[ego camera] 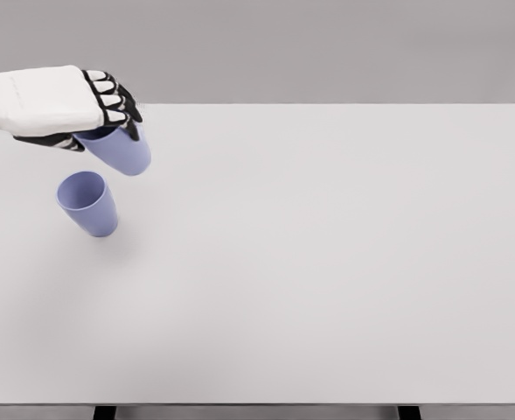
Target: Place the right cup on the left cup with left arm
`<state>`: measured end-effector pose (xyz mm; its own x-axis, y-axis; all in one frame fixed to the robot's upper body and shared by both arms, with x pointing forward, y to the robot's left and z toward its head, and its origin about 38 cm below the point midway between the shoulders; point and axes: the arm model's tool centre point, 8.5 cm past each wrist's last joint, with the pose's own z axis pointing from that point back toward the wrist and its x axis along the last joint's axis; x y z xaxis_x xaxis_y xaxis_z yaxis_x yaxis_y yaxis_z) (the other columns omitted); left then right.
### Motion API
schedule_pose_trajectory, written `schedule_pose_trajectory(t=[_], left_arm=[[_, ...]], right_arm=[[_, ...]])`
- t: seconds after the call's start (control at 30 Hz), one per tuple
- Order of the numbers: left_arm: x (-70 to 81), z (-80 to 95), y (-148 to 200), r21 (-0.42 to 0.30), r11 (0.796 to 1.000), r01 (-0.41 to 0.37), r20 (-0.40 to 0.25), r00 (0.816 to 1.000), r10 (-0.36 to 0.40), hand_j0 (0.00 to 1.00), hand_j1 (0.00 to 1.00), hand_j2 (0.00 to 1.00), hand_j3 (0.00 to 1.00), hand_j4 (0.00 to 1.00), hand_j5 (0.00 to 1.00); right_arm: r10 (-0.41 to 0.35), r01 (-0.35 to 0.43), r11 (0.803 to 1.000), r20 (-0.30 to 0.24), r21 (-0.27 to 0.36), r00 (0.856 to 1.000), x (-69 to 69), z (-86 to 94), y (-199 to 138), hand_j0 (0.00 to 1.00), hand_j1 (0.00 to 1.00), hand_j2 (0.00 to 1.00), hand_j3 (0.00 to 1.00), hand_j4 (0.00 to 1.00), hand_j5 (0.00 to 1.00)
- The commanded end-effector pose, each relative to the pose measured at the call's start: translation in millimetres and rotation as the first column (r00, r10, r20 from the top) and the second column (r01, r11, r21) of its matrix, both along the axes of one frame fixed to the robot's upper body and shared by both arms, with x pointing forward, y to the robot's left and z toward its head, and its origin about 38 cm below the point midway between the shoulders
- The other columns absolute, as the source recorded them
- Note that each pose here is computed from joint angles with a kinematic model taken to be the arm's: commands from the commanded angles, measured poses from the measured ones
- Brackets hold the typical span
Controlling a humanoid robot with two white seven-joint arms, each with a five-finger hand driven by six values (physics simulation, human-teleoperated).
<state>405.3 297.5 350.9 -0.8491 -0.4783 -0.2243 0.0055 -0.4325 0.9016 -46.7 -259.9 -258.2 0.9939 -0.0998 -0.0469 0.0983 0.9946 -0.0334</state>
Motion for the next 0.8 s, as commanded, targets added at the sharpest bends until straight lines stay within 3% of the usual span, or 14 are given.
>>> schedule_pose_trajectory(t=[0.0, 0.13, 0.5, 0.77], left_arm=[[-4.7, 11.4, 22.6, 0.020, 0.998, -0.053, 0.008, 0.999, 0.053, 0.59, 0.59, 0.59, 0.59, 0.59, 0.59], [-8.4, 17.1, 37.7, 0.043, 0.995, -0.090, 0.017, 0.996, 0.090, 0.60, 0.60, 0.60, 0.60, 0.60, 0.60], [-10.5, -11.8, 46.2, 0.099, 0.989, -0.114, -0.034, 0.992, 0.118, 0.60, 0.60, 0.60, 0.60, 0.60, 0.60], [-11.2, -19.2, 47.3, 0.105, 0.988, -0.116, -0.050, 0.991, 0.121, 0.60, 0.60, 0.60, 0.60, 0.60, 0.60]], right_arm=[[0.000, 0.000, 1.000, 0.000, 0.000, 1.000, -0.1, 0.0, 0.1, 1.00, 1.00, 1.00, 1.00, 1.00, 1.00], [0.000, 0.000, 1.000, 0.000, 0.000, 1.000, -0.1, 0.0, 0.1, 1.00, 1.00, 1.00, 1.00, 1.00, 1.00], [0.000, 0.000, 1.000, 0.000, 0.000, 1.000, -0.1, 0.0, 0.1, 1.00, 1.00, 1.00, 1.00, 1.00, 1.00], [0.000, 0.000, 1.000, 0.000, 0.000, 1.000, -0.1, 0.0, 0.1, 1.00, 1.00, 1.00, 1.00, 1.00, 1.00]])
